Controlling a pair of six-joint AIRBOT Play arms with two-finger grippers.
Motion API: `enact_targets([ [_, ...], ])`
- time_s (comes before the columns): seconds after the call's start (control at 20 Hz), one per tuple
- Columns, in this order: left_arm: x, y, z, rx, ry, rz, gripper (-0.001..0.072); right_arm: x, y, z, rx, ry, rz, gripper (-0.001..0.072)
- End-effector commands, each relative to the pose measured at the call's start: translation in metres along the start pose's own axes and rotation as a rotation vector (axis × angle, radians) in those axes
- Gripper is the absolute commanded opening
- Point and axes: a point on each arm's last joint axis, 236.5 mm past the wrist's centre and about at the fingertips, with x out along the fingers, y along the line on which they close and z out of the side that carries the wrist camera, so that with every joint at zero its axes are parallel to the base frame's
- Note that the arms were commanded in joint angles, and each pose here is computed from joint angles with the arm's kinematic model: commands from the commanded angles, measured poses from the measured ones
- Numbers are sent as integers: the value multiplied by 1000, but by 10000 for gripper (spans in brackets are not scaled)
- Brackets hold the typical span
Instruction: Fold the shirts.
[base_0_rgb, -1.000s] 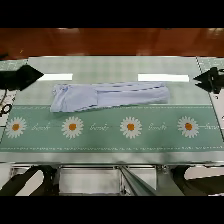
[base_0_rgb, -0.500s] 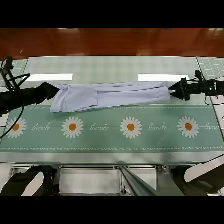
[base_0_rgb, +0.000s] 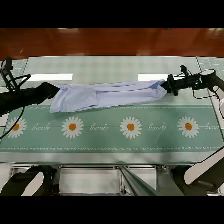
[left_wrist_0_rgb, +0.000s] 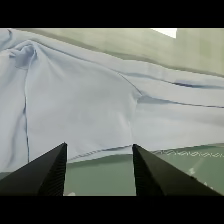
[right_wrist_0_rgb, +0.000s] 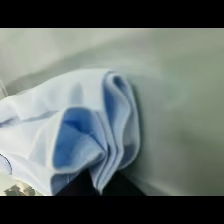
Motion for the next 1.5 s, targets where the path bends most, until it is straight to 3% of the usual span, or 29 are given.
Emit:
enact_targets([
  [0.0,0,0,1,0,-6,1,503,-1,27,-5,-57,38,30,26],
  [0.15,0,0,1,0,-5,1,475,-29,43,-6,-116,4,7,25],
  [0.25,1,-6,1,6,-6,-15,10,-53,56,-14,-181,-14,-31,25],
  [0.45,30,-42,-5,45,-7,-85,18,-97,103,-51,-342,-87,-56,25],
  [0.95,198,-212,-148,299,581,-274,18,-153,162,-183,-507,-239,-65,25],
  [1.45,201,-300,-278,369,863,-367,18,-172,192,-206,-561,-324,-25,25],
])
